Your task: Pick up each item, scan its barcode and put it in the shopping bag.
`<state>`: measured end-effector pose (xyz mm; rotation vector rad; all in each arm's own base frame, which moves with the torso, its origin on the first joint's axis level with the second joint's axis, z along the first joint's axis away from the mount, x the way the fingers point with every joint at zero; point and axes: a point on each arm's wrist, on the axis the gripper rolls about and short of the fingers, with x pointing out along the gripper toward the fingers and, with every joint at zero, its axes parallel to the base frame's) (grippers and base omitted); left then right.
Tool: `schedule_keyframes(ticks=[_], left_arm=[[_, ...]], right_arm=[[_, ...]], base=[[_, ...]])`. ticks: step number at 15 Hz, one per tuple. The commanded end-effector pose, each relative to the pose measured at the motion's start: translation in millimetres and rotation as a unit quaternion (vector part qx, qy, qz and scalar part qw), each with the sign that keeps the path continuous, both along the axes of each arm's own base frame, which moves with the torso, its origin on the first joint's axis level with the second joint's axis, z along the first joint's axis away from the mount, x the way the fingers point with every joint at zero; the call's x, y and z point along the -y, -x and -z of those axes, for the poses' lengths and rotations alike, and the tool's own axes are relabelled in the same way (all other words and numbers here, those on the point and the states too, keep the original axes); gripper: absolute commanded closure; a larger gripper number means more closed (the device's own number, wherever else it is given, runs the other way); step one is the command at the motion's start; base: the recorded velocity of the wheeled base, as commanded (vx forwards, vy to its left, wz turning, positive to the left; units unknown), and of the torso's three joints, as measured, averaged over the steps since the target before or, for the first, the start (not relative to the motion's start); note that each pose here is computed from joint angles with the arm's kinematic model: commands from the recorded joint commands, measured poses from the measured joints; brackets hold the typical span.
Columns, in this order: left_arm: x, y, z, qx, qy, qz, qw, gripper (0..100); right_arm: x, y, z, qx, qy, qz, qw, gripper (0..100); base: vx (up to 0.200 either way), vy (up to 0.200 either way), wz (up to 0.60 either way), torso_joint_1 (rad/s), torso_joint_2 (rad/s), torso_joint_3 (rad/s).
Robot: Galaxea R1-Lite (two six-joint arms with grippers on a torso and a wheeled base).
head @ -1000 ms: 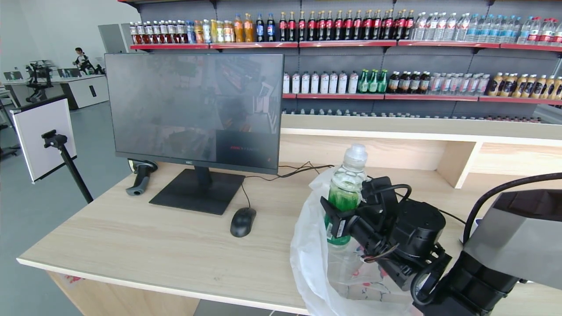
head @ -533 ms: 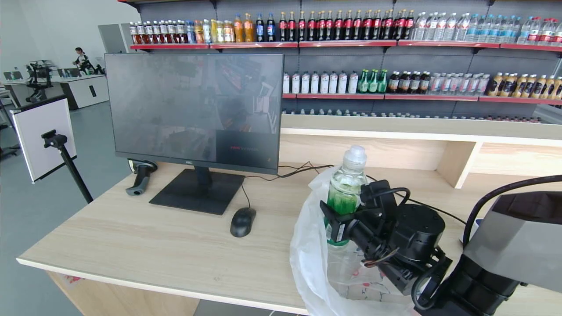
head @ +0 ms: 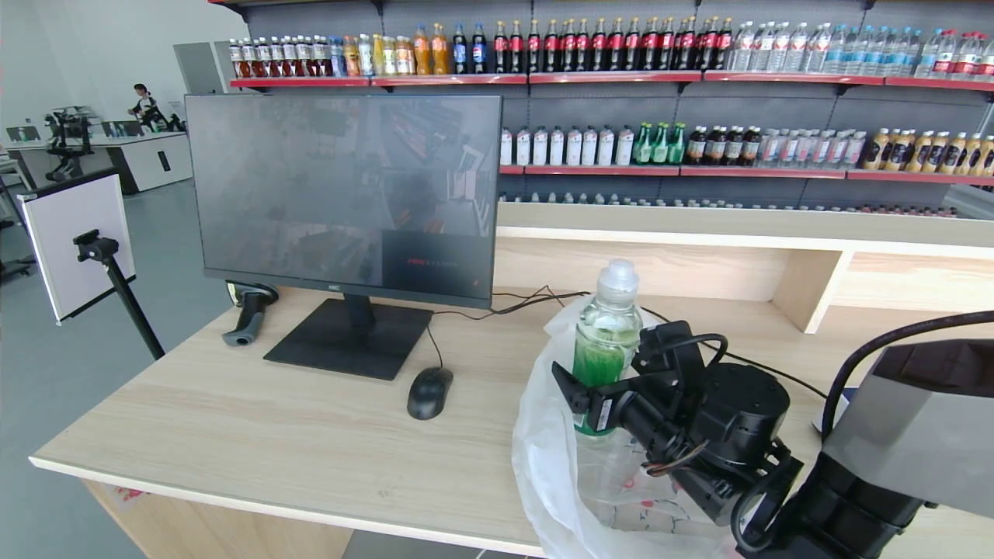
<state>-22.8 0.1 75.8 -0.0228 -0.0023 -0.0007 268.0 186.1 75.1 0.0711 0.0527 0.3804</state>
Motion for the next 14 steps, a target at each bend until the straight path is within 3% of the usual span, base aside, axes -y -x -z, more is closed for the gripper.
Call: schedule_keyframes(ticks=[1,10,14], left_arm=[[0.0,0.0,0.0,0.000,0.000,0.000,1.0000,0],[0.0,0.0,0.0,0.000,0.001,0.000,1.0000,0],[0.0,0.0,0.0,0.000,0.002,-0.002,1.0000,0]], right_arm=[[5.7,7.6,-4.2,-0.002,0.000,0.000,1.000,0],[19.3,25.8,-35.7,0.035,-0.012,0.010,0.999,0],[2.6,57.5,-37.9,0.028,-0.011,-0.047,0.998,0]], base=[[0.000,0.000,0.00,0.000,0.00,0.000],[0.000,0.000,0.00,0.000,0.00,0.000],[0.000,0.000,0.00,0.000,0.00,0.000]])
